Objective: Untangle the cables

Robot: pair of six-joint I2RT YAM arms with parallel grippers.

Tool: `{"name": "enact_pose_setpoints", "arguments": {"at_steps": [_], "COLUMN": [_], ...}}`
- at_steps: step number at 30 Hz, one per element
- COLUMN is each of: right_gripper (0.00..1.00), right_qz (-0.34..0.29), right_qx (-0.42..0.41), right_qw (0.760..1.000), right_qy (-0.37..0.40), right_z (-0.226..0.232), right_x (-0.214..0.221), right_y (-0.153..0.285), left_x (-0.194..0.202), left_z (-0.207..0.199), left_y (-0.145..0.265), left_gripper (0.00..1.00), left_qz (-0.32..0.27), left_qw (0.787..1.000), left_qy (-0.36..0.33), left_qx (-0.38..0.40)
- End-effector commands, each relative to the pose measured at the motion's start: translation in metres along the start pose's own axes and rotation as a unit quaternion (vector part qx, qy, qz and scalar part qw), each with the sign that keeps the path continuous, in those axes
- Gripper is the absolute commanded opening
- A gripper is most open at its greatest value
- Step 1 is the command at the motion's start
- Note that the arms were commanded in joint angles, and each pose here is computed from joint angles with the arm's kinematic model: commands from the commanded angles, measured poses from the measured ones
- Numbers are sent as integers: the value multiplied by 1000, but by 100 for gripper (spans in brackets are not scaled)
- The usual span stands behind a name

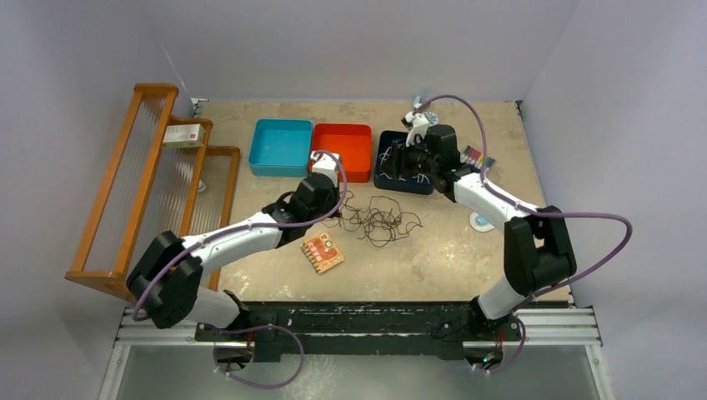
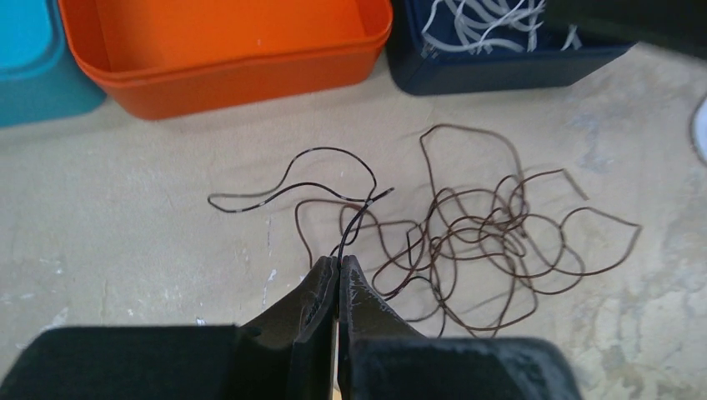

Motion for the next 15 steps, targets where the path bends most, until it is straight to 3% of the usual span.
{"name": "enact_pose_setpoints", "arguments": {"at_steps": [1,9,13,15], "right_gripper": [47,55,58,64], "right_qz": [-10,-27,-70,-101], "right_qx": [-56,-103,-106,-110], "right_qw": [998,994,991,988], "right_qy": [10,38,35,37], "right_z": [16,44,46,49], "right_x": [1,12,18,20], "right_y": [-10,-19,-8,2], "left_x": [-42,-67,-81,-88], "left_z": [-1,4,6,6], "left_y": [27,59,74,82], "left_gripper": [0,0,0,0], "left_qz": [-67,-114,-142,-157], "left_qw": [997,993,990,987], "left_qy": [-10,-2,3,3], "left_qx": [20,14,13,16]}}
Point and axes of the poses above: each gripper's point midway between its finger pads, its own y axis back along the fingers, its own z axis along the line the jaws close on, x = y × z, the point moved 10 cm from there along y, back along the fingers, and after that the axes turned 8 degrees about -y, right-handed, at the moved point
